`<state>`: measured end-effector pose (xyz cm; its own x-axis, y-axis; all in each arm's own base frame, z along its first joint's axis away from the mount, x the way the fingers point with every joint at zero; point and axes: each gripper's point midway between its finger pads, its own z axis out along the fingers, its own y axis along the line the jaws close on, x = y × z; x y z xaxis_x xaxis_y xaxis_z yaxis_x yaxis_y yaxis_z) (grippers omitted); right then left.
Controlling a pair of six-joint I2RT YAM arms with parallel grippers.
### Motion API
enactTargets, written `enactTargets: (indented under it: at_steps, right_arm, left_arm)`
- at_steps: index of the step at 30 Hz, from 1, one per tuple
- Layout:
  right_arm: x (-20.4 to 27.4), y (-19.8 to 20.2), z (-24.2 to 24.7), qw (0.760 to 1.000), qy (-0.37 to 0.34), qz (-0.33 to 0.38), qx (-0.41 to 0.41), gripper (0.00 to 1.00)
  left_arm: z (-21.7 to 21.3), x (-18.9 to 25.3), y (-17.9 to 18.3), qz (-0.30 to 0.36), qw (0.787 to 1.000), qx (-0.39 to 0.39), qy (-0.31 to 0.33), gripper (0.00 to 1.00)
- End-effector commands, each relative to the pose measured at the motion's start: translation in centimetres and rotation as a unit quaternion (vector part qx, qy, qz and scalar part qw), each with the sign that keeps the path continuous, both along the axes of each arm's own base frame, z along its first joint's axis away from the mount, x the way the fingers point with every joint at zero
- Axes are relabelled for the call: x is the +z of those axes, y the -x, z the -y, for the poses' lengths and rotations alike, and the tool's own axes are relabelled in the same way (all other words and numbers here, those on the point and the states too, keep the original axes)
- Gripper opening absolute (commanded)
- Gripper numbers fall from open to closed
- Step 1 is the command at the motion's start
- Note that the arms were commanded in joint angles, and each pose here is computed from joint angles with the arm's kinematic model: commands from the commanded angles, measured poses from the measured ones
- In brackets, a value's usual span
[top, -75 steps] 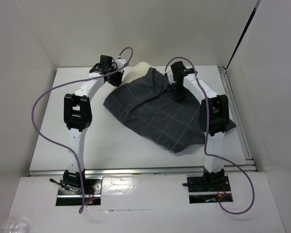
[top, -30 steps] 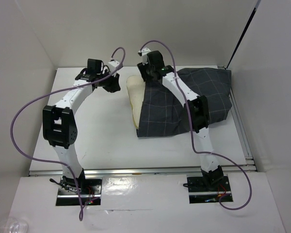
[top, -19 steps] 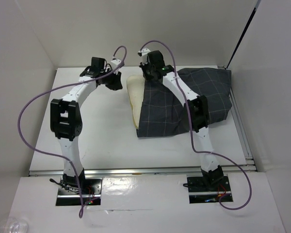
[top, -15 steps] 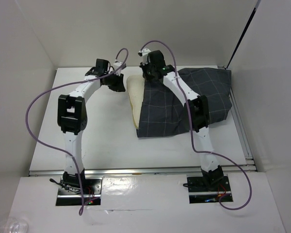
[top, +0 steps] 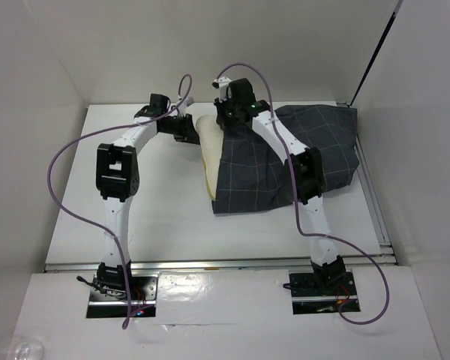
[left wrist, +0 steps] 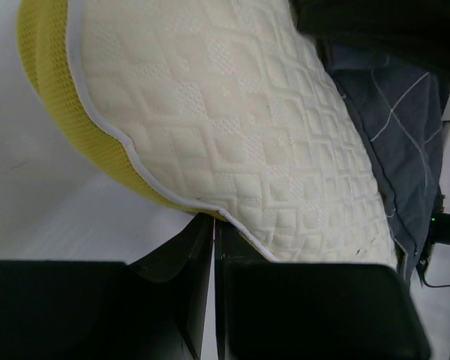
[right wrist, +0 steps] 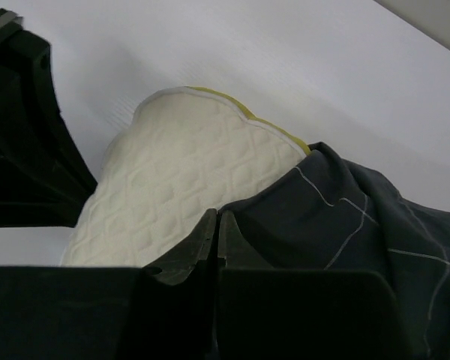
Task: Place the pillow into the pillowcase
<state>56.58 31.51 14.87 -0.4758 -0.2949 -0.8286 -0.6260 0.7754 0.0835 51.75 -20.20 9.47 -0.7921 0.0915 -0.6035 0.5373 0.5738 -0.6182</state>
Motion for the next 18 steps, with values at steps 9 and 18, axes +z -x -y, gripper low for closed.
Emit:
enactTargets:
  at_steps: [9, 18]
  right_arm:
    - [8.3, 5.7, -10.3, 0.987, -0.099, 0.038, 0.116, 0.00]
    - [9.1, 9.0, -13.6, 0.975, -0.138, 0.011, 0.174, 0.00]
  left_arm:
    - [2.5, 3.1, -0.2, -0.049, 0.991, -0.032, 0.124, 0.20]
    - [3.8, 3.7, -0.4, -0.091, 0.979, -0.040, 0.177, 0.20]
